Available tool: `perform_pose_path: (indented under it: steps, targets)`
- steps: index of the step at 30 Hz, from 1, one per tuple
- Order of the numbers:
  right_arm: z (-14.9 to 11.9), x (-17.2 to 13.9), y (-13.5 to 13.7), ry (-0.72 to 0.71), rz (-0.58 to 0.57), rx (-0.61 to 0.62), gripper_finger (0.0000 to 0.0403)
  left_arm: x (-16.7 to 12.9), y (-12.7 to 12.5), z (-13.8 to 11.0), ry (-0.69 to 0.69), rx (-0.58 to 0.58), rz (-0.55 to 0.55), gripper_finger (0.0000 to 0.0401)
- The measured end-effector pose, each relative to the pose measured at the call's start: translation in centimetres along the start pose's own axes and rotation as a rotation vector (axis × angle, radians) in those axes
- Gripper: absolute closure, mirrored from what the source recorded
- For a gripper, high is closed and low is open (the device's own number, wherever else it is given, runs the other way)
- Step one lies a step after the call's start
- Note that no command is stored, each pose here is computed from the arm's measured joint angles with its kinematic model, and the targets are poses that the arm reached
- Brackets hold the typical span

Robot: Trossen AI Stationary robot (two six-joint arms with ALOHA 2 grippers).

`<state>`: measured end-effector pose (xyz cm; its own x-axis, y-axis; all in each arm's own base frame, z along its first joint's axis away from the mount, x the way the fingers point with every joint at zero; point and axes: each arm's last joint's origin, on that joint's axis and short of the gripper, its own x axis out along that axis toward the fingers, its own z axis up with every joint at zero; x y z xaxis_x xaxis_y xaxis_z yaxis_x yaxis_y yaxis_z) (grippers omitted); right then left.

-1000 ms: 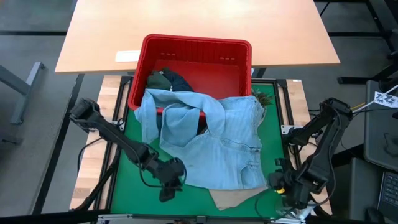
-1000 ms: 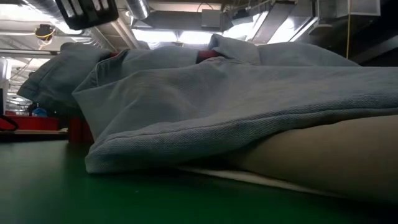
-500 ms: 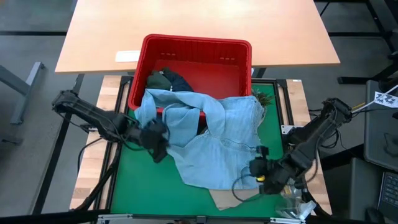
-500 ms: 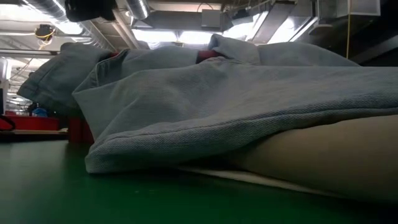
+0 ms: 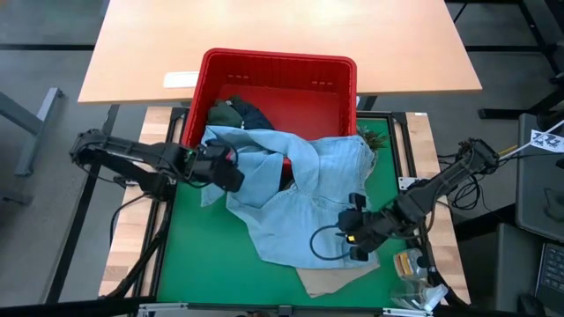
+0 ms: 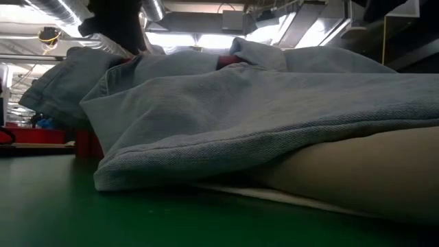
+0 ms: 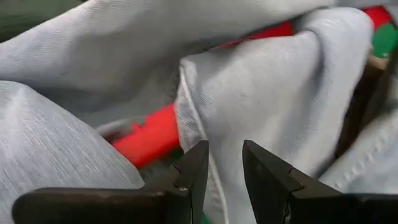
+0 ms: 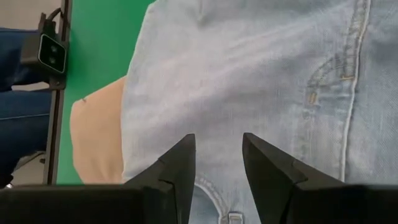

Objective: Fold Laundry from Bin
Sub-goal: Fold the light blue jeans

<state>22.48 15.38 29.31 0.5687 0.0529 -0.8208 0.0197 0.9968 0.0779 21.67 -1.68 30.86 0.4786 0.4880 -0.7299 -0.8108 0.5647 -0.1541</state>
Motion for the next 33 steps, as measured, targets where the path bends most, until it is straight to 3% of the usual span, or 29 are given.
perform_pose_path:
  steps: [6,14,21,33]
  targets:
    - [0.0,0.0,0.1,-0.005,0.008,0.0,0.0269,0.7,0.4,0.5,0.035,-0.095,0.017,0.0305]
    - [0.0,0.0,0.1,-0.005,0.008,0.0,0.0269,0.7,1.0,0.2,0.091,-0.124,0.061,0.0305]
    - [0.0,0.0,0.1,-0.005,0.008,0.0,0.0269,0.6,1.4,-0.2,0.133,-0.123,0.096,0.0305]
    - [0.0,0.0,0.1,-0.007,0.01,0.0,0.0269,0.7,1.4,0.1,0.08,-0.094,0.101,0.0305]
